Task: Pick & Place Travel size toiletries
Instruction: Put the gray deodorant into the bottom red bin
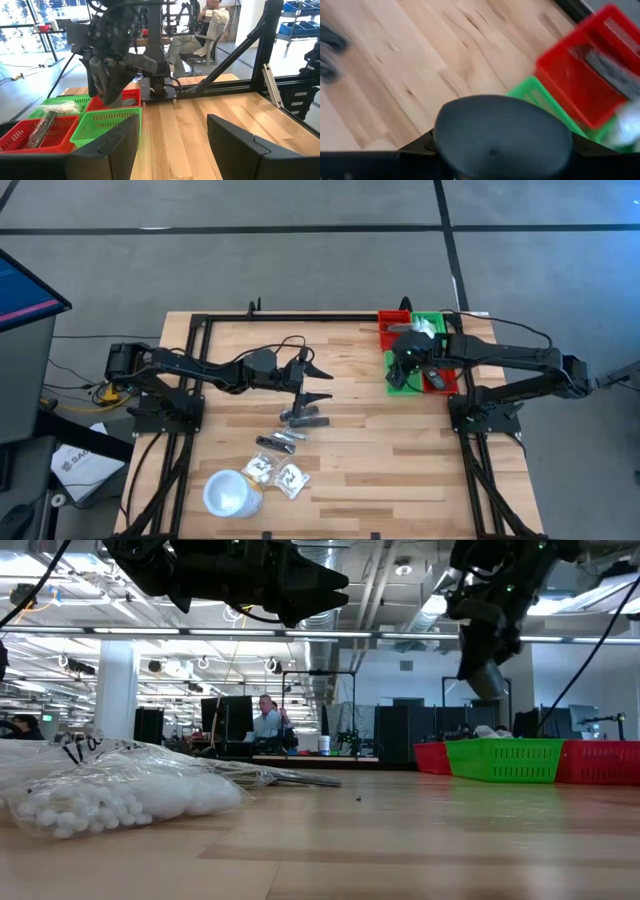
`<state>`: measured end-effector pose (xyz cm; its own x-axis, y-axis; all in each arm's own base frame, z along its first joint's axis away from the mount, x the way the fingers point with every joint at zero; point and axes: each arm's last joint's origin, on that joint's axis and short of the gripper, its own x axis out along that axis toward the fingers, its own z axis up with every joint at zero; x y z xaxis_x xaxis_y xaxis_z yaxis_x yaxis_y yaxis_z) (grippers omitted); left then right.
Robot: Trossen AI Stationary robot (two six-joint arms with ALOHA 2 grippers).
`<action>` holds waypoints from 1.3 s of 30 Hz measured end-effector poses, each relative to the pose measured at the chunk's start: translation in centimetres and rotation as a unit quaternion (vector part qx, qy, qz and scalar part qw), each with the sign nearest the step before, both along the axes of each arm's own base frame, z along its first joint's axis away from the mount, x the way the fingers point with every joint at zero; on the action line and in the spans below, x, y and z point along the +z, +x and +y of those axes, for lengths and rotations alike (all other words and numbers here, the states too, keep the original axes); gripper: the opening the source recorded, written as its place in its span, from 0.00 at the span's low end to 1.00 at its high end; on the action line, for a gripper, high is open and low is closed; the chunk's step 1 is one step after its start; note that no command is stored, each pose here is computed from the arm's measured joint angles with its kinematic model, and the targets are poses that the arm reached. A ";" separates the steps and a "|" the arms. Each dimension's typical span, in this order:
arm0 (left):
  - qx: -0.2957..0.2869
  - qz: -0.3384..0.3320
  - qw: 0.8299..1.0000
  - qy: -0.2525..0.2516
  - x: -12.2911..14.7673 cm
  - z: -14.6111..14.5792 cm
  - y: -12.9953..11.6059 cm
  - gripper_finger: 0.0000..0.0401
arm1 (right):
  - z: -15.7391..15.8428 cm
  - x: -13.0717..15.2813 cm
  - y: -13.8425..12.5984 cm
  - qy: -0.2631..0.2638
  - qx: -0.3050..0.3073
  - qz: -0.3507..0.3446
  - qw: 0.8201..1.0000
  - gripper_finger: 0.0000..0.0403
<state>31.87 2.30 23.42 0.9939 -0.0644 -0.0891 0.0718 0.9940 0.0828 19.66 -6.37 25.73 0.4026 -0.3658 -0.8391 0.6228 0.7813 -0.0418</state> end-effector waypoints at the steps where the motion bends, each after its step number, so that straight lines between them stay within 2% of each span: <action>1: 0.000 0.000 1.000 0.000 0.0 0.0 0.0 0.55 | -0.2 -0.1 -0.2 0.002 -0.006 0.008 1.000 0.49; 6: 0.000 0.000 1.000 0.000 0.0 0.0 0.0 0.55 | -0.9 -0.4 -0.9 0.006 -0.044 0.028 0.999 0.49; 15: 0.000 0.002 1.000 0.000 0.0 0.0 0.0 0.55 | -2.4 -3.2 -2.9 0.034 -0.117 0.075 0.990 0.49; 26: 0.000 0.001 1.000 0.001 0.0 0.0 0.0 0.55 | -4.4 -3.9 -5.4 0.061 -0.194 0.123 0.971 0.49; 39: -0.001 0.002 1.000 0.001 0.0 0.0 0.0 0.55 | -5.6 -4.1 -7.4 0.082 -0.234 0.161 0.955 0.49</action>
